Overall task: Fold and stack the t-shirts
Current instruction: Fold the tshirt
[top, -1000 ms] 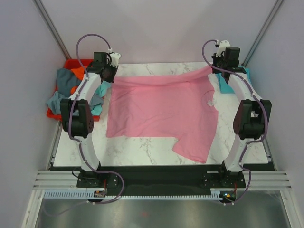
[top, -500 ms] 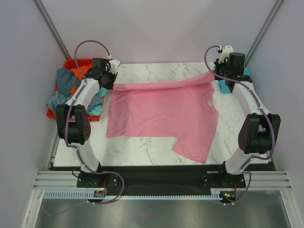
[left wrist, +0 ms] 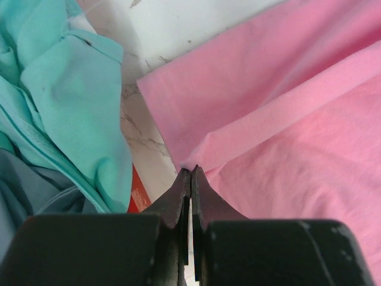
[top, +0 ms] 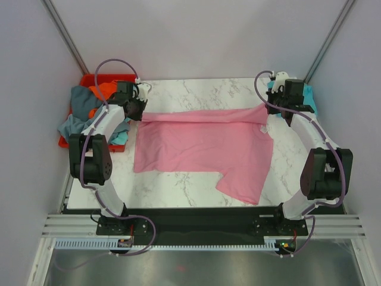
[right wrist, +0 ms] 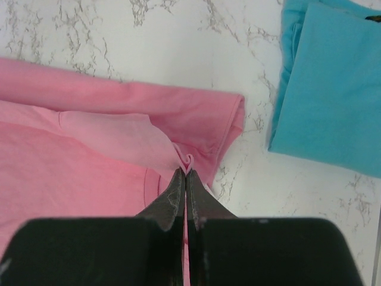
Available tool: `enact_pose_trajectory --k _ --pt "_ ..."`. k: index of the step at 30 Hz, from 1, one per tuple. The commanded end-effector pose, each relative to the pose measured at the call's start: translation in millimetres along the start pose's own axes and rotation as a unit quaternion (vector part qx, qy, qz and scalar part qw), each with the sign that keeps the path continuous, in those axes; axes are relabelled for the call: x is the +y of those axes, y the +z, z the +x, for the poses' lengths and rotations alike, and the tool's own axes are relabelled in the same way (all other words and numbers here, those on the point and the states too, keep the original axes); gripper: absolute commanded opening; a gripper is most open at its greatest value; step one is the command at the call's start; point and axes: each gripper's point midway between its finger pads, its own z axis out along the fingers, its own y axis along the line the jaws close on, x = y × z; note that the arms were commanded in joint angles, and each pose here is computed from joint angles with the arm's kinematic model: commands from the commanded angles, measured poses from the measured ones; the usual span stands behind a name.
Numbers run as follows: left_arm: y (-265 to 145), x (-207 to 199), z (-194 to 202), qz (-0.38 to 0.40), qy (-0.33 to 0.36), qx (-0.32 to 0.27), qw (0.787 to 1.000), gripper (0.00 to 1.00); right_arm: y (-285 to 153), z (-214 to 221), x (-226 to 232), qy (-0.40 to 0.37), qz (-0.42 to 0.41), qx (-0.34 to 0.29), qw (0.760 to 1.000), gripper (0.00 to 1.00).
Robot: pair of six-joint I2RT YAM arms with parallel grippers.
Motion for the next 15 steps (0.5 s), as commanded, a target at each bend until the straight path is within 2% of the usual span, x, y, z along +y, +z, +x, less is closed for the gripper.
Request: enact_pose_trajectory --k 1,15 --pt "-9 1 -4 -0.004 -0.012 -0.018 1.000 0.02 -14 -7 3 -0.013 -0.006 -0.016 1.000 0.00" --pt "1 -16 47 0.015 -0.021 0.037 0.999 0.02 -10 39 24 0.024 -0.052 0.048 0.997 0.00"
